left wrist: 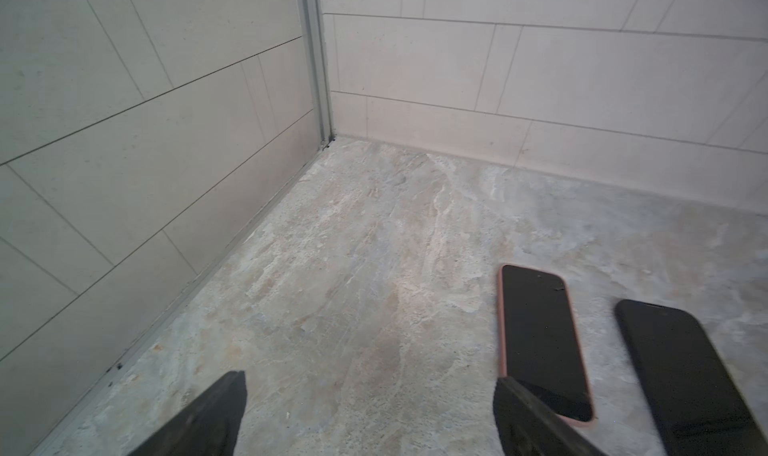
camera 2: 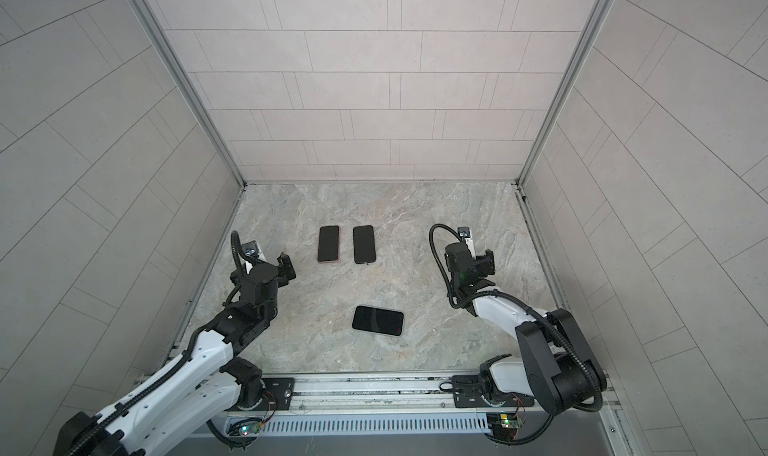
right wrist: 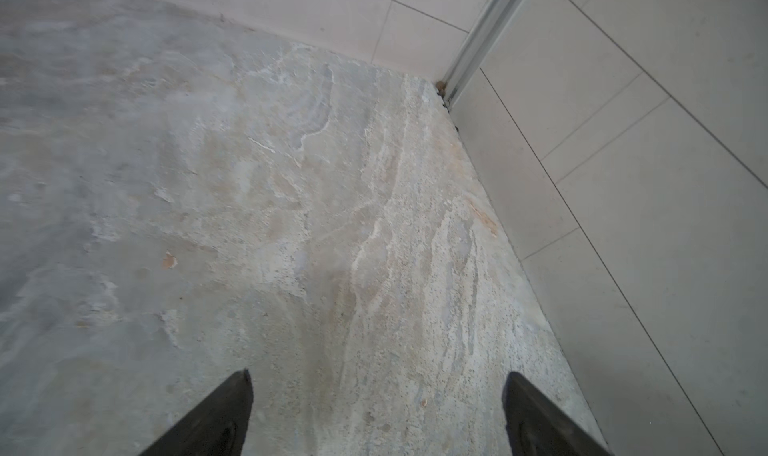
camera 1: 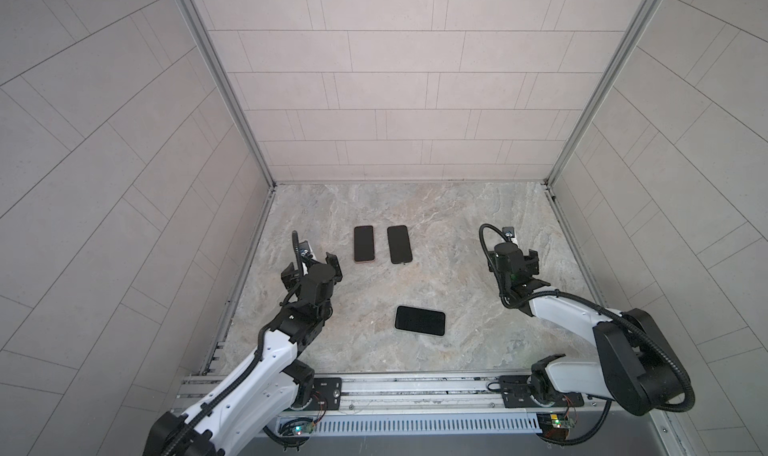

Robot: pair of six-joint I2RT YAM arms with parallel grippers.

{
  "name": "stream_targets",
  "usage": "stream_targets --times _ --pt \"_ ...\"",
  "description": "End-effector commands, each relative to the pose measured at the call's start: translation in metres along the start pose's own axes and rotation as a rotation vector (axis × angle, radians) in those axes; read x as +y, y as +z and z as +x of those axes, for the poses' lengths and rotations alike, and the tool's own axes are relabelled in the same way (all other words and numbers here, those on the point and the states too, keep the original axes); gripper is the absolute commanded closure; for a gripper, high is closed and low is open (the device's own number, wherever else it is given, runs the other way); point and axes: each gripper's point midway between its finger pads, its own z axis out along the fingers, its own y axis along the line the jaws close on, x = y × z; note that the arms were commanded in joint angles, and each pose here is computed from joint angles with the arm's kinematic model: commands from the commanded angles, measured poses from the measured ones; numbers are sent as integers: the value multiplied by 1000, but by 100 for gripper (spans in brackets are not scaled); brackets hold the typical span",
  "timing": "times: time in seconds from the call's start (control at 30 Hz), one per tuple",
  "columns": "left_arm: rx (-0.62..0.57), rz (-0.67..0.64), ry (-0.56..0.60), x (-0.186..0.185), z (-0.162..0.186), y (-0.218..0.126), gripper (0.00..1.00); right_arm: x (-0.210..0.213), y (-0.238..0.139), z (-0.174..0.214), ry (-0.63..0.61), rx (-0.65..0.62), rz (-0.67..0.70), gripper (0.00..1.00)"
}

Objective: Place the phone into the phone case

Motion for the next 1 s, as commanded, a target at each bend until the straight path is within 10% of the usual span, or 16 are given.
stream_targets --times 0.0,0.13,0.3,0.67,0.97 --pt "67 173 -99 -25 -6 -14 1 53 -48 -34 -124 -40 -373 5" --pt "124 238 -93 -23 -19 -42 0 122 -132 -5 -211 99 -963 1" --pt "100 383 -6 -30 -46 -76 0 157 -214 43 -474 113 -1239 0" --pt "55 655 -23 -60 -55 -111 0 190 -210 84 -981 320 -1331 0" --pt "15 655 -20 -55 -61 -116 0 229 -185 103 -1090 389 -1272 0"
